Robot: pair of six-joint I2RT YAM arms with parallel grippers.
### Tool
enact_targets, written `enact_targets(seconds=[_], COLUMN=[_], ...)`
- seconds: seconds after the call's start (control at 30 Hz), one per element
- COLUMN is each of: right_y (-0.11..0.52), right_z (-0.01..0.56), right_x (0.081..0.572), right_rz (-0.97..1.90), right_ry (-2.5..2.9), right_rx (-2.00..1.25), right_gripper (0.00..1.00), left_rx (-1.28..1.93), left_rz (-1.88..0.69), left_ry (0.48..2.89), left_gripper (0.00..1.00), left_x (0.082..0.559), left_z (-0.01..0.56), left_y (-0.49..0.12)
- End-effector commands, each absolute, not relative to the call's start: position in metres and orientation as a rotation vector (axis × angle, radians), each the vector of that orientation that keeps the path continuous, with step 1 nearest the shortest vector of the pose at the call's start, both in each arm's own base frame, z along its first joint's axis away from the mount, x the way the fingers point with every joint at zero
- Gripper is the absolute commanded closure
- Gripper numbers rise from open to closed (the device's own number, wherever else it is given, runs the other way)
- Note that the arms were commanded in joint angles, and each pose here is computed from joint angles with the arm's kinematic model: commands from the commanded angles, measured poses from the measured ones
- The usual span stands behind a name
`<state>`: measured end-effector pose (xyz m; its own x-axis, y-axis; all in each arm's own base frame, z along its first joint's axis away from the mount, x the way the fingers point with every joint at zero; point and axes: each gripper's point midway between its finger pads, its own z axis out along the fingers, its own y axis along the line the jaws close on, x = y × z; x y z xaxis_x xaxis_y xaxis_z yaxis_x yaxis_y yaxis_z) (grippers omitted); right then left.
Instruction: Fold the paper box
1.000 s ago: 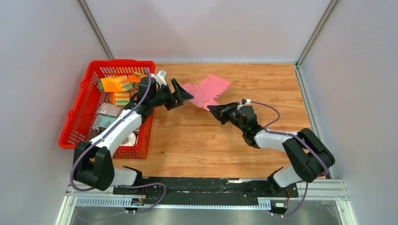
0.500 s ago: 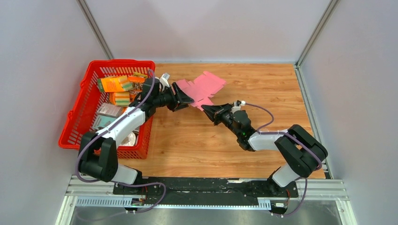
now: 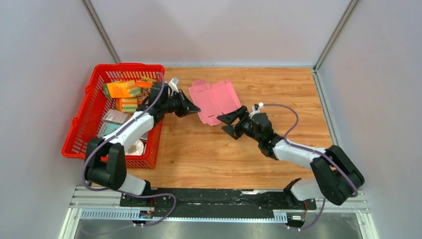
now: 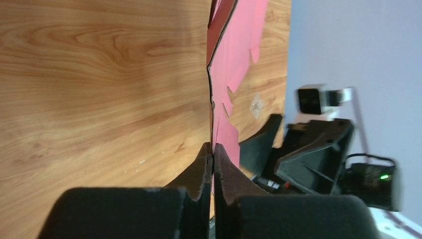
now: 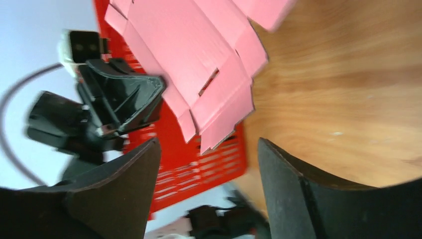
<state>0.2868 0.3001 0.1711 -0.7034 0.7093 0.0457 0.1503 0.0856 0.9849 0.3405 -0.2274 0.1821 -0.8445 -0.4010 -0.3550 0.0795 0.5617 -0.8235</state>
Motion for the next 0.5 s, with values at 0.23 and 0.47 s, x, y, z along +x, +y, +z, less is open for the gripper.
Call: enact_targets(seconds=[0.23, 0.47], right_y=[0.189, 0.189], right_z=[0.17, 0.219], right_x=[0.256, 0.289], right_rz=[0.339, 0.353], right_ry=[2.45, 2.258], right_rx=[-0.405, -0.569], right_gripper=[0.24, 0.28], left_rx=[0.047, 0.373], left_rz=[-0.918, -0.644], left_ry=[2.373, 2.49], left_gripper=[1.0, 1.0], left_x=[0.338, 0.316], left_z=[0.197, 0.213], left_y=[-0.218, -0.216])
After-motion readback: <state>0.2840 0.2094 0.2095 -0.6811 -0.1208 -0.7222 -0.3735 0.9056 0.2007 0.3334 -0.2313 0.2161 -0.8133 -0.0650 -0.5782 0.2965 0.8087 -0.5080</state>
